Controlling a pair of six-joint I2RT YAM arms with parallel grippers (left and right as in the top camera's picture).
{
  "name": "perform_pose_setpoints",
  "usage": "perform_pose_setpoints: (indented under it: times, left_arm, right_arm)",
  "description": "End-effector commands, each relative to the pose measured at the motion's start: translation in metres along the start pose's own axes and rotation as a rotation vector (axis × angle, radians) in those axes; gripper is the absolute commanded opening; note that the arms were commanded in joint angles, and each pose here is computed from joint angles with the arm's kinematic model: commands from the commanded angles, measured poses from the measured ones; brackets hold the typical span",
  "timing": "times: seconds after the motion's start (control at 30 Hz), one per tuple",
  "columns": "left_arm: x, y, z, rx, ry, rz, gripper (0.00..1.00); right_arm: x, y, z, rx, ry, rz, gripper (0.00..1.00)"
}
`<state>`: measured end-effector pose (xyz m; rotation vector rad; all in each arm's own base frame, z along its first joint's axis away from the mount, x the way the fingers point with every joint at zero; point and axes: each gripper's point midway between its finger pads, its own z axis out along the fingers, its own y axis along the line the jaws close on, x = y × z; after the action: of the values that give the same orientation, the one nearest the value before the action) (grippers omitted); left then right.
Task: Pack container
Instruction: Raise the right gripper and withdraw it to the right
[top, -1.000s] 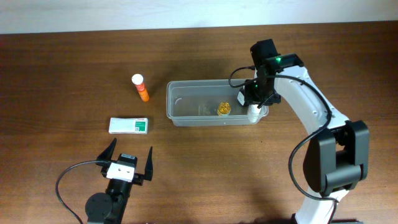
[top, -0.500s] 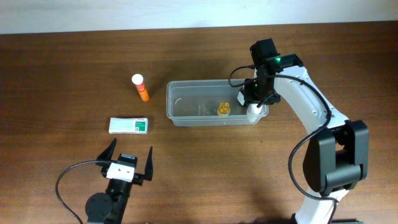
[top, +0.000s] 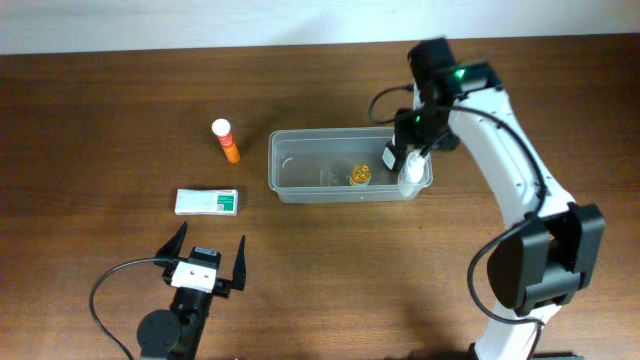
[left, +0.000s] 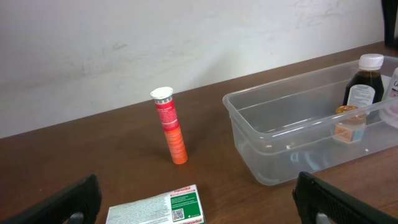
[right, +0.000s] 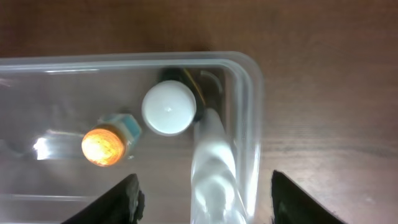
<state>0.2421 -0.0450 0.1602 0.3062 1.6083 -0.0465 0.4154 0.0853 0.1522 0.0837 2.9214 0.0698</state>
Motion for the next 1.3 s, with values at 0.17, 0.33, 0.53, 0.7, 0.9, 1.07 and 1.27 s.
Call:
perform_pose_setpoints:
  times: [0.17, 0.33, 0.53, 0.7, 0.9, 1.07, 1.27]
  left_arm:
    - [0.001, 0.002, 0.0, -0.011, 0.002, 0.016, 0.99]
    - [0.001, 0.002, 0.0, -0.011, 0.003, 0.016, 0.99]
    - [0.001, 0.002, 0.0, -0.011, 0.002, 0.016, 0.99]
    - [0.001, 0.002, 0.0, -0.012, 0.002, 0.016, 0.99]
    - [0.001, 0.002, 0.0, -0.011, 0.003, 0.016, 0.99]
    - [0.001, 0.002, 0.0, -0.012, 0.002, 0.016, 0.99]
    - [0.001, 0.002, 0.0, -0.011, 0.002, 0.016, 0.99]
  right_arm:
    - [-0.026, -0.066, -0.097, 0.114, -0.149, 0.107, 0.98]
    - [-0.018, -0.118, -0.102, 0.145, -0.112, 0.238, 0.98]
    - [-0.004, -0.169, -0.089, 0.094, -0.055, 0.452, 0.98]
    - [0.01, -0.203, -0.083, 0.117, -0.024, 0.54, 0.98]
    - [0.02, -0.224, -0.073, 0.128, -0.002, 0.597, 0.98]
    - [0.022, -0.225, -0.072, 0.129, 0.005, 0.601, 0.98]
    - [0.021, -0.225, -0.072, 0.129, 0.0, 0.6, 0.98]
